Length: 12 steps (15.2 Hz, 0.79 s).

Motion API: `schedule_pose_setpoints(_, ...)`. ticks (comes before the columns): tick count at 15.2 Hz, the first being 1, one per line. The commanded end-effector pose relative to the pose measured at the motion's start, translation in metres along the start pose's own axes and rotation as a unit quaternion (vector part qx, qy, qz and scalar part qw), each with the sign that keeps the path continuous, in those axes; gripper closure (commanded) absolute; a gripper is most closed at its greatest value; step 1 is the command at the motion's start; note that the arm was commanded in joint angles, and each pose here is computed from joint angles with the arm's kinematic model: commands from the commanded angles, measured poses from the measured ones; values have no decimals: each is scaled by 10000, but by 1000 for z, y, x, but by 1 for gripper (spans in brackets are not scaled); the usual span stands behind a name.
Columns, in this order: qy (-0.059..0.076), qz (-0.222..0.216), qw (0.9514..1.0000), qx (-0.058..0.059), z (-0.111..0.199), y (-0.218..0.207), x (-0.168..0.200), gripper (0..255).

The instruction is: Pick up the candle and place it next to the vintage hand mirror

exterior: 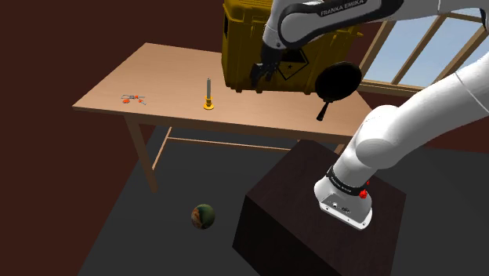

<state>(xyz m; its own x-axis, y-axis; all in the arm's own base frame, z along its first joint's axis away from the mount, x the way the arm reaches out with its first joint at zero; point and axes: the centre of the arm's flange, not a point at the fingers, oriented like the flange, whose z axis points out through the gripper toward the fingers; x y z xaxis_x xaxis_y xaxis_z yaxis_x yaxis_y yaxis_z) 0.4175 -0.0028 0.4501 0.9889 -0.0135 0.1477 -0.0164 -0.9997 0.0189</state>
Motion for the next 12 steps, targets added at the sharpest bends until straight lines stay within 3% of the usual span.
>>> schedule_pose_setpoints(1,183,-61,9998,25,18,-6,14,0)
schedule_pose_setpoints(12,1078,-389,9933,150,94,-45,104,0)
